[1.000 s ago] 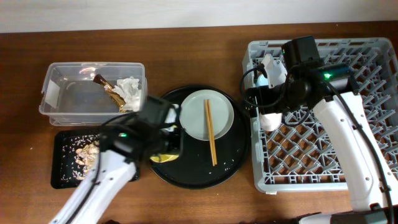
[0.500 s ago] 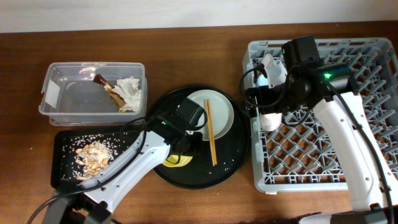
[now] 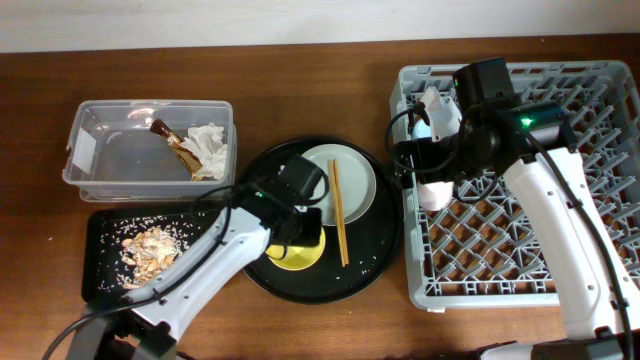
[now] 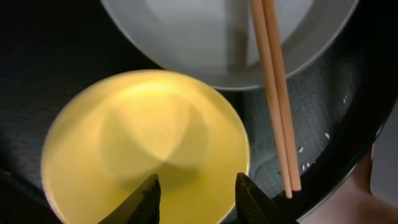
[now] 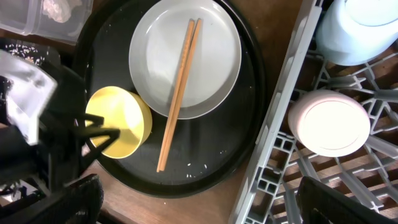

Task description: Sort waste into correct bins and load items into the dishwasher rack

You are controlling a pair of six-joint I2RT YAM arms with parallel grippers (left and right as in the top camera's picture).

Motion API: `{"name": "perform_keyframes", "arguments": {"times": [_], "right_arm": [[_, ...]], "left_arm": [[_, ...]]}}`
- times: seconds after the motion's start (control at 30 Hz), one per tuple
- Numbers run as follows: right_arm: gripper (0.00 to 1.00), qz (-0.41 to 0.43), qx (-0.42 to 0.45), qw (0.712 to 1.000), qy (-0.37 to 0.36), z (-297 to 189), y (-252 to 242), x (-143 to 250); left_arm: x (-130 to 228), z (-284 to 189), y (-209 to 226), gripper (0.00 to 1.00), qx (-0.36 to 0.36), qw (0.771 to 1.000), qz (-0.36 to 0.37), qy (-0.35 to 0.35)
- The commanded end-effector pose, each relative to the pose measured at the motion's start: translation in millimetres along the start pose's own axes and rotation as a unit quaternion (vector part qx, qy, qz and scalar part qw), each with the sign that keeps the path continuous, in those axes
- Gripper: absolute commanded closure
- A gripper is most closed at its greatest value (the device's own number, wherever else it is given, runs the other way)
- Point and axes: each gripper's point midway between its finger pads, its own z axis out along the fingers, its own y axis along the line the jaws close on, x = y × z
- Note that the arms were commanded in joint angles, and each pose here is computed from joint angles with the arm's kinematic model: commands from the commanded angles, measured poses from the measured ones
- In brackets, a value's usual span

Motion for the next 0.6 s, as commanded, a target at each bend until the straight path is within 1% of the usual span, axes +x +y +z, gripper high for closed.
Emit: {"name": "perform_keyframes", "arguments": {"times": [0.0, 0.1, 0.17, 0.2, 0.23, 0.3, 0.33, 0.43, 0.47, 0.5, 0.53, 0.57], "right_arm": [[0.02, -0.006, -0.005, 1.000, 0.005, 2.5, 2.2, 1.4], [0.02, -0.006, -0.005, 1.000, 0.004, 2.5, 2.1, 1.4], [0.02, -0.006, -0.005, 1.000, 0.005, 2.5, 2.2, 1.4], [0.02, -0.006, -0.005, 1.000, 0.005, 2.5, 2.2, 1.4], [0.02, -0.006, -0.005, 1.000, 0.005, 2.5, 2.2, 1.4], [0.02, -0.005, -0.006, 1.000, 0.005, 2.5, 2.5, 1.4], [0.02, -0.005, -0.006, 1.000, 0.005, 2.5, 2.5, 1.4], [0.02, -0.001, -0.009, 1.000, 0.005, 2.5, 3.7, 1.7], [0.02, -0.001, -0.009, 1.000, 0.005, 2.5, 3.7, 1.7], [0.02, -0.002, -0.009, 1.000, 0.005, 2.5, 3.6, 1.8], [0.01, -0.001, -0.010, 1.000, 0.005, 2.5, 3.8, 1.6], [0.02, 0.006, -0.017, 1.000, 0.005, 2.4, 6.3, 1.7]], "left_arm": [[-47.7, -47.4, 17.4, 0.62, 0.010, 0.996, -0.046, -0.075], [-66.9, -75.2, 32.0, 0.60, 0.015, 0.991, -0.067, -0.119], [-71.5, -84.6, 43.1, 0.53, 0.011, 0.989, -0.064, -0.134], [-73.3, -88.4, 51.9, 0.51, 0.000, 0.988, -0.061, -0.140], [-73.8, -90.9, 62.1, 0.52, -0.017, 0.987, -0.069, -0.144], [-73.4, -102.8, 97.6, 0.52, -0.079, 0.979, -0.098, -0.161], [-72.4, -106.7, 106.1, 0.51, -0.091, 0.977, -0.106, -0.164], [-67.6, -113.4, 125.9, 0.41, -0.109, 0.972, -0.130, -0.162], [-66.0, -113.6, 130.1, 0.41, -0.112, 0.972, -0.136, -0.159], [-63.4, -113.7, 135.2, 0.35, -0.116, 0.971, -0.142, -0.154], [-59.8, -113.5, 139.5, 0.23, -0.120, 0.971, -0.148, -0.147], [-57.4, -113.4, 142.2, 0.01, -0.122, 0.970, -0.152, -0.142]]}}
